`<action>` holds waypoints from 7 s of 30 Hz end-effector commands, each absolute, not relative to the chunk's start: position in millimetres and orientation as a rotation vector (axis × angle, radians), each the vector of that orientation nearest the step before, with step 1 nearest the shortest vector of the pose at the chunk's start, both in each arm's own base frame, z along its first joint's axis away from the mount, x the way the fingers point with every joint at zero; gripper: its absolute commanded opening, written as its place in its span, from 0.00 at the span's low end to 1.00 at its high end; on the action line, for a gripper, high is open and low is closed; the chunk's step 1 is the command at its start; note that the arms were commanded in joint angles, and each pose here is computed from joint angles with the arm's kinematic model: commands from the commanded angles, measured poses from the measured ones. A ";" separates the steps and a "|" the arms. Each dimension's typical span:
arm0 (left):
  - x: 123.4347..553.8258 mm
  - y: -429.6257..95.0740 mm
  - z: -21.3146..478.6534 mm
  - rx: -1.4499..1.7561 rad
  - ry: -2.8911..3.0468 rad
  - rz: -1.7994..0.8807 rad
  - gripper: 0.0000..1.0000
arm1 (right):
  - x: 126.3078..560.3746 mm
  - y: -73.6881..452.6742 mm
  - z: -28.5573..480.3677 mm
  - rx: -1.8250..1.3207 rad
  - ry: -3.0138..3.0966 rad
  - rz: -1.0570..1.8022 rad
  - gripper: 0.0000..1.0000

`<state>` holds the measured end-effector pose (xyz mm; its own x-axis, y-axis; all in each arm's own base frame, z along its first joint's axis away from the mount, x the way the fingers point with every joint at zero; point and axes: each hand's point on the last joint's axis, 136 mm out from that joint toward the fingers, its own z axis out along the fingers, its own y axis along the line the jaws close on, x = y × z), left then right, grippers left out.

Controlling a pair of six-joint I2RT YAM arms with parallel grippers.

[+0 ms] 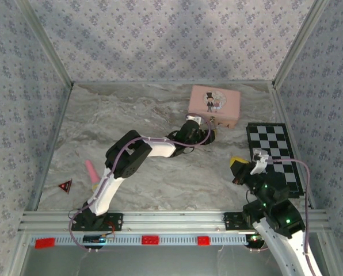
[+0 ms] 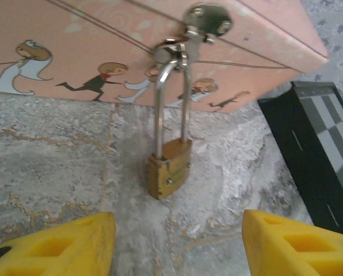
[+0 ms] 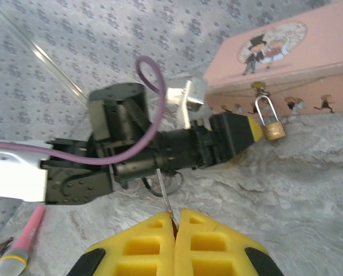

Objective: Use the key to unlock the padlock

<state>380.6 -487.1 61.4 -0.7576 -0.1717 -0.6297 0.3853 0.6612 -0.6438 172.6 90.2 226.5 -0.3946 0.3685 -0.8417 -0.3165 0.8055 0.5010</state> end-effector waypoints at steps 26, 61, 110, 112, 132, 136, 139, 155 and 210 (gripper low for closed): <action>424.5 -515.9 20.7 -0.006 2.270 -0.961 0.31 | 169.0 94.6 232.0 -0.027 1.801 0.743 0.00; 388.5 -314.0 32.4 -0.312 2.312 -0.804 0.00 | 201.9 140.3 162.2 0.206 2.119 1.033 0.00; 282.5 -262.4 47.7 -0.589 2.394 -1.193 0.00 | 236.4 318.0 69.8 0.291 2.450 1.511 0.00; 280.5 -263.4 48.2 -0.586 2.397 -1.193 0.00 | 239.3 316.8 68.9 0.304 2.443 1.526 0.00; 274.6 -262.7 50.9 -0.629 2.344 -1.219 0.00 | 240.8 326.0 69.1 0.341 2.390 1.687 0.00; 275.3 -264.2 53.8 -0.638 2.324 -1.247 0.00 | 238.6 328.0 67.0 0.349 2.391 1.700 0.00; 275.3 -264.7 54.8 -0.642 2.319 -1.259 0.00 | 237.7 328.3 65.0 0.362 2.391 1.704 0.00; 280.2 -272.3 55.5 -0.666 2.294 -1.324 0.00 | 230.0 324.9 63.7 0.405 2.364 1.766 0.00; 275.0 -279.1 70.8 -0.666 2.237 -1.409 0.00 | 251.1 324.5 70.6 0.476 2.253 1.872 0.00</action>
